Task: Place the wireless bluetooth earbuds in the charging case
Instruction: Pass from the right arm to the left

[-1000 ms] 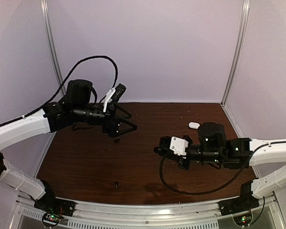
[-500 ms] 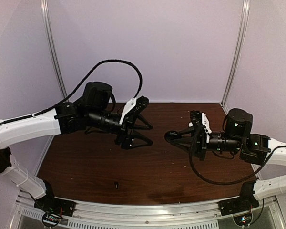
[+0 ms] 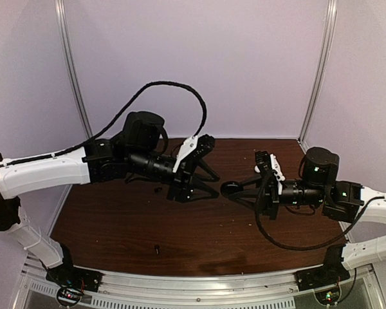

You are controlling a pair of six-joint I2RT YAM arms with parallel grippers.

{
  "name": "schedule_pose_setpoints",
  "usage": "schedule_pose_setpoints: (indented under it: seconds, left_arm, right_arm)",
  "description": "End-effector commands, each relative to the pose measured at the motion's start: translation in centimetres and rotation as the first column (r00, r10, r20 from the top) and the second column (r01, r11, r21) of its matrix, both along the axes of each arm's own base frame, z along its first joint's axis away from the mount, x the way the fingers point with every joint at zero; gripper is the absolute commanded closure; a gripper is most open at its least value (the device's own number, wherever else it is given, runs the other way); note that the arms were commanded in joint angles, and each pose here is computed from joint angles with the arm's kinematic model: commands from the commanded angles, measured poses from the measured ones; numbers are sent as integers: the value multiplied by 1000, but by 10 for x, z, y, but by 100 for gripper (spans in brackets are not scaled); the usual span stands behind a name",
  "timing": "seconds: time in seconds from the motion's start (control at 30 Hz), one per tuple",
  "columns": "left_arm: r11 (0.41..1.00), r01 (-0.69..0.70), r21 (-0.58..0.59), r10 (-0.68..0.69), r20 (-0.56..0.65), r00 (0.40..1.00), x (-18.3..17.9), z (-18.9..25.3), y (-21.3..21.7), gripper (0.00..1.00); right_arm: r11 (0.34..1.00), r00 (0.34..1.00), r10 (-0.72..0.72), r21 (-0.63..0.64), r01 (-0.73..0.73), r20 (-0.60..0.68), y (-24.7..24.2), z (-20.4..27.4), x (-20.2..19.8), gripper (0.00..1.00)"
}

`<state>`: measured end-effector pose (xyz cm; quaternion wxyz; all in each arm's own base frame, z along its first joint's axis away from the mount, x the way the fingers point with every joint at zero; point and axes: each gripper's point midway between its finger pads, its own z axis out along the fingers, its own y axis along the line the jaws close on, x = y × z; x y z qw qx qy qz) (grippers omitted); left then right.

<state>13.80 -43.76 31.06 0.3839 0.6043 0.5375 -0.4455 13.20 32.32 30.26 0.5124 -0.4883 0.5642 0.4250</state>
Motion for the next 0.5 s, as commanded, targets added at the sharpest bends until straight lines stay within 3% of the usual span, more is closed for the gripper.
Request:
schedule_pose_setpoints:
  seconds: [0.0,0.47]
  left_arm:
    - [997,14,-73,-9,56,998,-1,25,-11,52]
    - [997,42,-57,-39,51,998,-8,21,-26,70]
  right_arm:
    - [1000,1000,-11,23,11,-8,0,3,3,97]
    - [999,999,-30,30,30,-13,-1,3,6,97]
